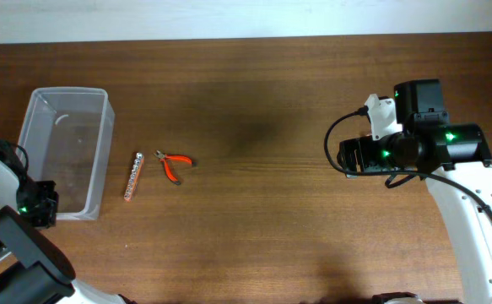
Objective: Pack container
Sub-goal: 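Grasp the clear plastic container rim with the left gripper, then drag the container to the table center and release it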
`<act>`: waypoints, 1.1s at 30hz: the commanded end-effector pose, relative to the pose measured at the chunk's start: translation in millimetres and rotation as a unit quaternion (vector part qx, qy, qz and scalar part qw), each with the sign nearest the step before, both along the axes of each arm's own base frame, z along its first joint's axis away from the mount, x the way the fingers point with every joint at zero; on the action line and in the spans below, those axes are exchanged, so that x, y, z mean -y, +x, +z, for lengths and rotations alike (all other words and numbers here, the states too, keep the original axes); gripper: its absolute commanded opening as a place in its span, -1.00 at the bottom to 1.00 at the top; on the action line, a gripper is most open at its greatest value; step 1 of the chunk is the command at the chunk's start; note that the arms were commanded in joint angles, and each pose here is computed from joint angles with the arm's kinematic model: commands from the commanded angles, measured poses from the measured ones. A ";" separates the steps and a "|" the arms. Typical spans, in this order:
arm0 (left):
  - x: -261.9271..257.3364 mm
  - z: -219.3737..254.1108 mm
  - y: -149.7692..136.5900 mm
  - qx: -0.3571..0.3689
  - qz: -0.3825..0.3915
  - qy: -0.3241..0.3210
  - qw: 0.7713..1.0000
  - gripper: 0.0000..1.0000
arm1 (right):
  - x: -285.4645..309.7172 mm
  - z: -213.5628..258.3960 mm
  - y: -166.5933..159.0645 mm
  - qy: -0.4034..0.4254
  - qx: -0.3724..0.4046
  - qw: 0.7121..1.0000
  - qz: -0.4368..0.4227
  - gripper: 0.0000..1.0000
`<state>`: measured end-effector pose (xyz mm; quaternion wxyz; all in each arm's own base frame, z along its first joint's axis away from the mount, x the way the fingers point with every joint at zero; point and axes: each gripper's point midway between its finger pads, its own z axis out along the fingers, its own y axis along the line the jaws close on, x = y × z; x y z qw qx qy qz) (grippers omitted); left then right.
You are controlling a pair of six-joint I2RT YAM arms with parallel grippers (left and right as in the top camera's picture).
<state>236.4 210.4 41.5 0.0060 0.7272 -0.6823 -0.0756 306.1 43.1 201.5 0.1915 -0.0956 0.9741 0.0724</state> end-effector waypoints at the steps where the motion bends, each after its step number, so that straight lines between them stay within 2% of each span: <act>1: 2.4 -6.4 -6.1 -0.013 0.003 -0.006 1.000 -0.54 | -2.0 4.0 3.1 -0.004 0.007 1.000 0.008 0.97; 4: 5.4 -6.9 -4.0 -0.006 0.004 -0.014 1.000 -0.64 | -2.0 4.0 3.1 -0.004 0.007 1.000 0.008 0.97; 5: 9.1 -7.4 -1.2 0.002 0.005 -0.025 1.000 -0.87 | -2.0 4.0 3.1 -0.004 0.007 1.000 0.008 0.97; 6: 11.6 -7.7 1.0 0.008 0.005 -0.032 0.999 -0.96 | -2.0 4.0 3.1 -0.004 0.007 1.000 0.008 0.97; 15: 24.0 -1.0 18.5 0.056 0.002 -0.070 0.996 -0.96 | 0.2 4.3 4.3 -0.010 0.009 1.000 0.005 0.97; 21: 20.2 56.5 67.3 0.145 -0.113 -0.014 0.983 -0.96 | 15.2 19.7 11.2 -0.029 0.047 0.998 -0.020 0.97; 24: 30.1 101.1 98.5 0.192 -0.199 0.029 0.961 -0.97 | 22.5 31.5 13.0 -0.026 0.064 0.997 -0.032 0.97; 27: 55.3 144.1 129.4 0.229 -0.300 0.065 0.924 -0.96 | 29.2 44.8 13.9 -0.014 0.080 0.996 -0.046 0.97; 29: 78.4 165.2 147.3 0.244 -0.372 0.083 0.892 -0.96 | 37.4 51.3 14.8 -0.009 0.086 0.994 -0.068 0.97; 33: 151.0 191.0 177.2 0.255 -0.540 0.103 0.796 -0.96 | 62.9 57.3 14.8 0.002 0.089 0.986 -0.138 0.97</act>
